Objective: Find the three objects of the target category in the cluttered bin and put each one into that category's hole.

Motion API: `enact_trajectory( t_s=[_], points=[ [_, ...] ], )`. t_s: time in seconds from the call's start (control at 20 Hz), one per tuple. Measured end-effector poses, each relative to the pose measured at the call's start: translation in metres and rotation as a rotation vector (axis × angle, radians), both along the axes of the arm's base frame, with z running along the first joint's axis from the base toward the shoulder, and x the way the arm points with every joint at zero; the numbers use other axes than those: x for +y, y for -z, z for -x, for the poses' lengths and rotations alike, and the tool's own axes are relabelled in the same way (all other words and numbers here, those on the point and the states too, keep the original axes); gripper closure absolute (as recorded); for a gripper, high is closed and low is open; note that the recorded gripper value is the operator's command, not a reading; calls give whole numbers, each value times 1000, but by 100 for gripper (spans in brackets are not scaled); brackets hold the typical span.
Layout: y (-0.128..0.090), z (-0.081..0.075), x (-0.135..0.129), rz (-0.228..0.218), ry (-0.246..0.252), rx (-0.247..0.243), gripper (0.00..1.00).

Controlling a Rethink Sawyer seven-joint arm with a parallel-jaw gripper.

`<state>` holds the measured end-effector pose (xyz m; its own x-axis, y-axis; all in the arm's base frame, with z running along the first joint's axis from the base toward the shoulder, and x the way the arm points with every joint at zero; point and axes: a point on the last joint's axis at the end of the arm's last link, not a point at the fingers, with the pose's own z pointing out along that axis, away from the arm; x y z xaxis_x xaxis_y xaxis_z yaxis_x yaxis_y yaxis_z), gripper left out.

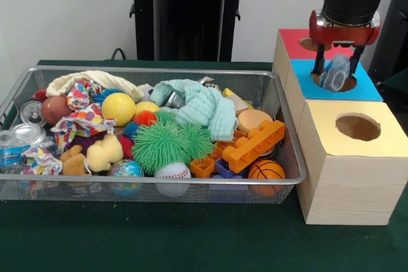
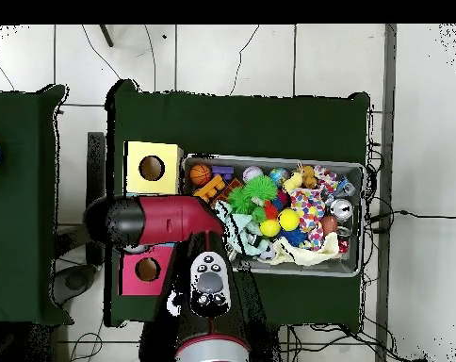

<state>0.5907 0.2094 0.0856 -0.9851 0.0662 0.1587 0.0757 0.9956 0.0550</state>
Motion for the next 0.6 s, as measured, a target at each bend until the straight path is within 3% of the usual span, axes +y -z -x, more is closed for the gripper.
enact_trajectory(
  t_s=[0.6],
  points=[
    [-10,-11,-12,-8,13,-37,0]
  ],
)
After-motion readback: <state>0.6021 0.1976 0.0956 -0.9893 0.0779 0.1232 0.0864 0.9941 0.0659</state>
